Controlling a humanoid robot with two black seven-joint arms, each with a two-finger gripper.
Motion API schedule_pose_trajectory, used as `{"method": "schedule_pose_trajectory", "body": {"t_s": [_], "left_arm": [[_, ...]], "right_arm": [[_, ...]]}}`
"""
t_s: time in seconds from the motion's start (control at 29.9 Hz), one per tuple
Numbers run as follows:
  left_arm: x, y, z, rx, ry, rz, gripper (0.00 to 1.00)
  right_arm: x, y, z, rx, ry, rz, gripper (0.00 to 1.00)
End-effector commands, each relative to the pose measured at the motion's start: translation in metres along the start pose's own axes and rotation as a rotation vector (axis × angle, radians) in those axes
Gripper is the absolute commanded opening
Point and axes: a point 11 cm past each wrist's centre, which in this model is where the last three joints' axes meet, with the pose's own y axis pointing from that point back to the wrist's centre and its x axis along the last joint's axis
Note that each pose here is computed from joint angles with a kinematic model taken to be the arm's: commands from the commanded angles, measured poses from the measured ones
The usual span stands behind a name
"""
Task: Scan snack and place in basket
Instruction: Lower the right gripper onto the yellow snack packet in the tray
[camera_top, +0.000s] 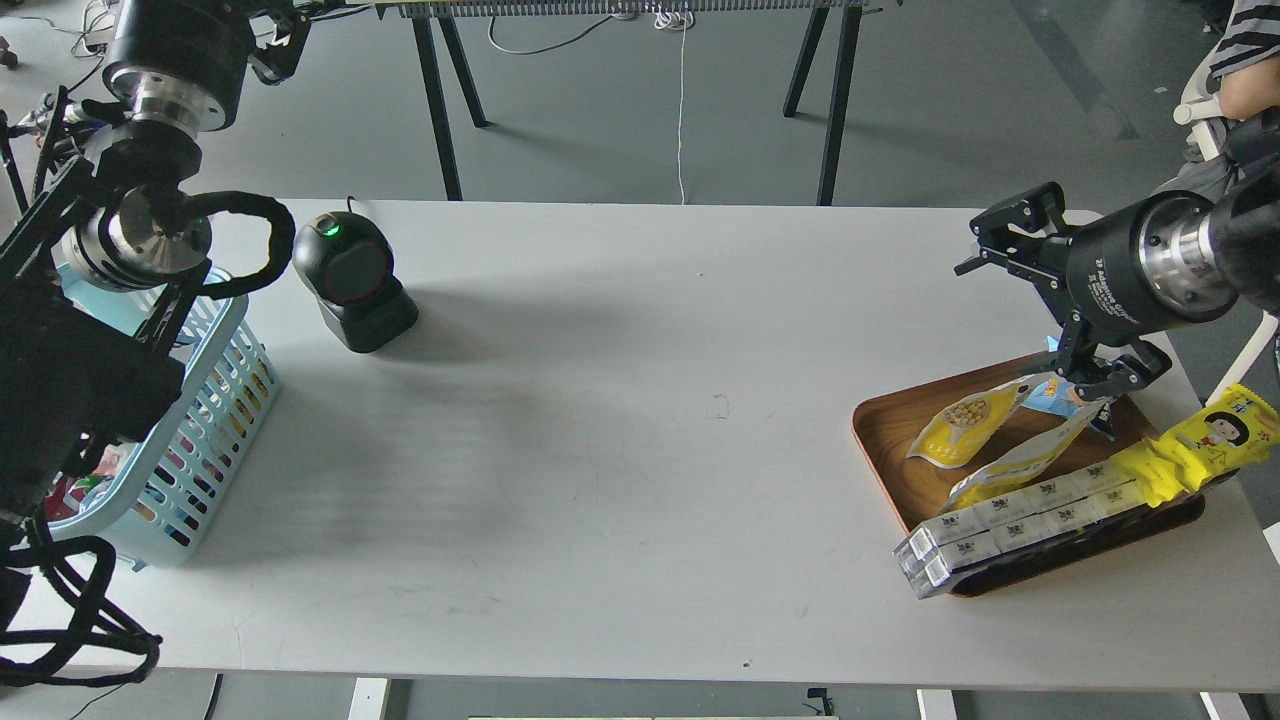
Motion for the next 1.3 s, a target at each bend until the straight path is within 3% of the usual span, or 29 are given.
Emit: {"method": "schedule_pose_trajectory", "body": {"t_s": [0.0, 0.47, 0.63, 0.77, 1.1, 1.24, 1.27], "left_arm": [[0.0, 0.0, 0.0, 0.001, 0.0, 0.0, 1.0], [0.0, 0.0, 0.0, 0.001, 0.0, 0.0, 1.0], [0.0, 0.0, -0.001, 0.001, 0.001, -0.001, 1.0], [0.0, 0.0, 0.0, 0.001, 0.0, 0.0, 1.0], [0.0, 0.0, 0.0, 0.0, 0.001, 0.001, 1.0], [0.0, 0.0, -0.001, 0.001, 0.0, 0.001, 1.0], [0.0, 0.0, -0.001, 0.0, 0.0, 0.001, 1.0]], "right_arm": [[0.014, -0.005, 0.014, -0.02, -0.065, 0.033, 0.96], [0.036, -0.025, 0.031, -0.063, -0.175, 0.116, 0.94], [0.03, -0.033, 0.031, -0.068, -0.187, 0.111, 0.88], [0.024, -0.04, 0.032, -0.07, -0.2, 0.094, 0.77], [0.017, -0.052, 0.036, -0.098, -0.184, 0.082, 0.34], [0.015, -0.054, 0.037, -0.109, -0.176, 0.078, 0.27], [0.015, -0.054, 0.037, -0.108, -0.175, 0.08, 0.22]]}}
